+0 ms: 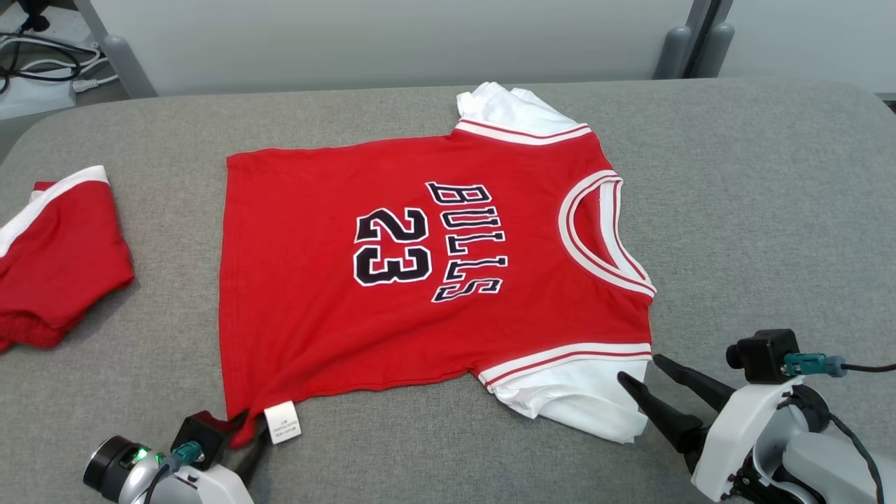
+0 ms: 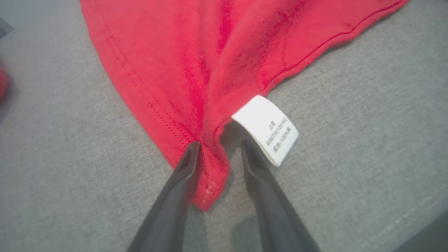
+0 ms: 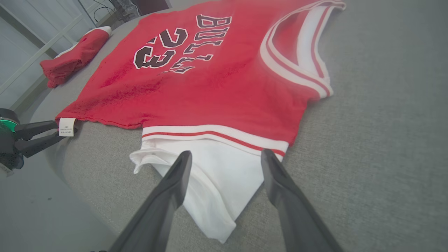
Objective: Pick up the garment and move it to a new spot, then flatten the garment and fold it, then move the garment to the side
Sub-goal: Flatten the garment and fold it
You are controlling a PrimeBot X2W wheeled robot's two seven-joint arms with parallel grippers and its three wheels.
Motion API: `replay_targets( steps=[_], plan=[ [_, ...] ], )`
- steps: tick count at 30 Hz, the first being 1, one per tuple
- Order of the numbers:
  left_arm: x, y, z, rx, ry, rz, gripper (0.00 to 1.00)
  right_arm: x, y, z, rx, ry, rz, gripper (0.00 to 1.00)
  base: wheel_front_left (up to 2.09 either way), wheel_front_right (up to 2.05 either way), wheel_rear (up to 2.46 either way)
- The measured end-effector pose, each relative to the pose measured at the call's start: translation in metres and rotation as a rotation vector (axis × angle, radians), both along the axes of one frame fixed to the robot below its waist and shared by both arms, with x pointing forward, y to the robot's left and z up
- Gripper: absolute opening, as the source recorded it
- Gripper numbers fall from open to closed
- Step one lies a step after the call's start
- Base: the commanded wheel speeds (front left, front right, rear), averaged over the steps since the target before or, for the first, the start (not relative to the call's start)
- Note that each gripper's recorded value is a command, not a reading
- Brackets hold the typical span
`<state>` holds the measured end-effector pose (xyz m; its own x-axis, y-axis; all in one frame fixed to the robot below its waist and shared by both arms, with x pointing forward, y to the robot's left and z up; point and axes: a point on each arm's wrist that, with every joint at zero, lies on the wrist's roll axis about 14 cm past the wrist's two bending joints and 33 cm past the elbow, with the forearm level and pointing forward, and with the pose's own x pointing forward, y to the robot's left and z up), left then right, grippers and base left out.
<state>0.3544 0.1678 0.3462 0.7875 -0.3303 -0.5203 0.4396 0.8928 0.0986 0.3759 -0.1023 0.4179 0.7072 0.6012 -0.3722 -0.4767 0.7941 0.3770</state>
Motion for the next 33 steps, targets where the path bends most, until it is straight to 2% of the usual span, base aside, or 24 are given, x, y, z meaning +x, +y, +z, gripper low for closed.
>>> replay_targets(
  steps=[6,15,26,33],
  plan=[
    [0.005,-0.002,0.001,-0.001,-0.004,-0.006,0.00,-0.009,0.010,0.003,-0.034,0.000,0.102,1.00,0.00,0.00,0.00],
    [0.005,0.000,0.002,-0.002,-0.006,-0.001,0.00,-0.017,0.010,-0.011,-0.112,0.049,0.171,1.00,0.00,0.00,0.00],
    [0.003,0.009,0.002,0.000,-0.005,0.028,0.00,-0.036,0.039,-0.033,-0.224,0.105,0.347,1.00,0.00,0.00,0.00],
    [0.003,0.011,0.004,-0.001,-0.012,0.040,0.00,-0.030,0.031,-0.037,-0.264,0.074,0.338,1.00,0.00,0.00,0.00]
  ],
)
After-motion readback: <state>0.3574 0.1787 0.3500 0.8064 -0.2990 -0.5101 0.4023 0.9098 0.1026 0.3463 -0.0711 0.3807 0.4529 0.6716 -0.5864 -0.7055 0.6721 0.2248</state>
